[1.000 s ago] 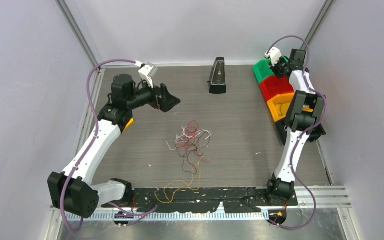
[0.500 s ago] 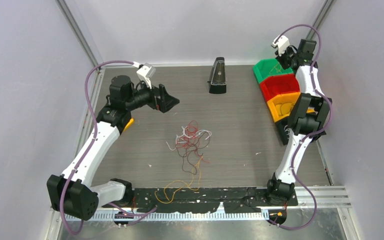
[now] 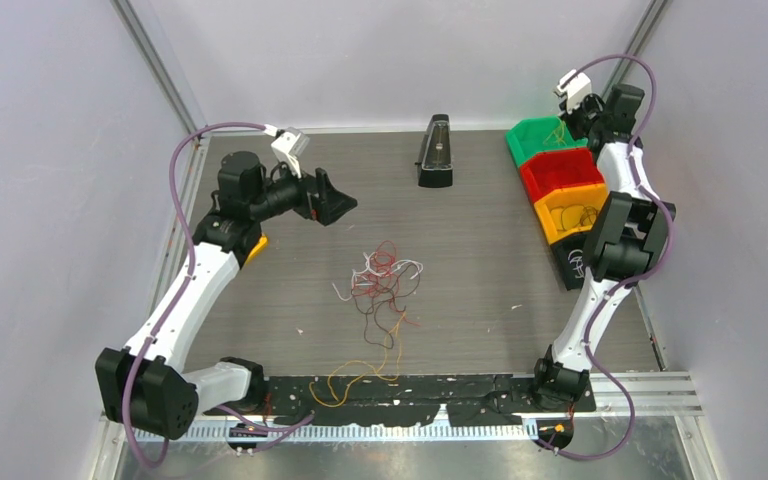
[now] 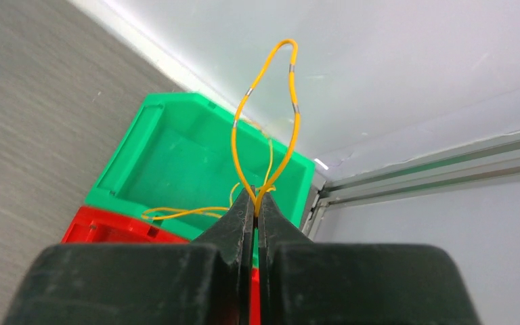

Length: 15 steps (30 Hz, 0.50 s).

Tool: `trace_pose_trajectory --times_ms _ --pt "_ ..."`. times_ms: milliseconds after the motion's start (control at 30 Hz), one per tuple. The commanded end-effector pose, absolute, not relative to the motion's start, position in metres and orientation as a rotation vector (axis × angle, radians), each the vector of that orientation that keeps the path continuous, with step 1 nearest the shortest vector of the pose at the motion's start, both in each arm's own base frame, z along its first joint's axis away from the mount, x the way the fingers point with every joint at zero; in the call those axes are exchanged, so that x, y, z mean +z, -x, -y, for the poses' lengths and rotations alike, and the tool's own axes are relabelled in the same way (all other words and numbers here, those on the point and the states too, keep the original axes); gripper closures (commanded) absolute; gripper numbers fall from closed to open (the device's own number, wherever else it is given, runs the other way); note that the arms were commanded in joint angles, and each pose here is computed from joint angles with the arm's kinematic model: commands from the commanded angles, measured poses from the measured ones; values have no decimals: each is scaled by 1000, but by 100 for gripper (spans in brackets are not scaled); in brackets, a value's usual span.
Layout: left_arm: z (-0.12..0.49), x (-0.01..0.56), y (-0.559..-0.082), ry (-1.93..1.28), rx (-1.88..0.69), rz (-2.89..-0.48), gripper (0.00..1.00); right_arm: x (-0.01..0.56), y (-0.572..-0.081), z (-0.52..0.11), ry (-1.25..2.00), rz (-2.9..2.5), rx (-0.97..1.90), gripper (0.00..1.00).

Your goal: Untangle the cables

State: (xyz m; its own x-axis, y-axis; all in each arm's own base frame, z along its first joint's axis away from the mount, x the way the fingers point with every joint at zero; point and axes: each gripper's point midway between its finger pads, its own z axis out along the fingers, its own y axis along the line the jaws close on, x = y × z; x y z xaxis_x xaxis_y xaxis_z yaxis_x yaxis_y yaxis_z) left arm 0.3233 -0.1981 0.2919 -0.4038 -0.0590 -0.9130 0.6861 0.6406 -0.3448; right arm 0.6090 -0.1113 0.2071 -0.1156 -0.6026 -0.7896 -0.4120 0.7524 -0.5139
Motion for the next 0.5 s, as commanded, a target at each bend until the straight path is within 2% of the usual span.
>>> trace_pose_trajectory --times_ms 0,233,467 --pt "198 303 -329 -512 -905 -1765 0 287 -617 111 698 -1545 -291 95" --pt "198 303 -332 -505 -912 -1769 1 333 -629 107 621 -1444 -294 94" --pt "200 302 -335 -481 -942 -1768 0 350 -630 101 602 -1407 -271 95"
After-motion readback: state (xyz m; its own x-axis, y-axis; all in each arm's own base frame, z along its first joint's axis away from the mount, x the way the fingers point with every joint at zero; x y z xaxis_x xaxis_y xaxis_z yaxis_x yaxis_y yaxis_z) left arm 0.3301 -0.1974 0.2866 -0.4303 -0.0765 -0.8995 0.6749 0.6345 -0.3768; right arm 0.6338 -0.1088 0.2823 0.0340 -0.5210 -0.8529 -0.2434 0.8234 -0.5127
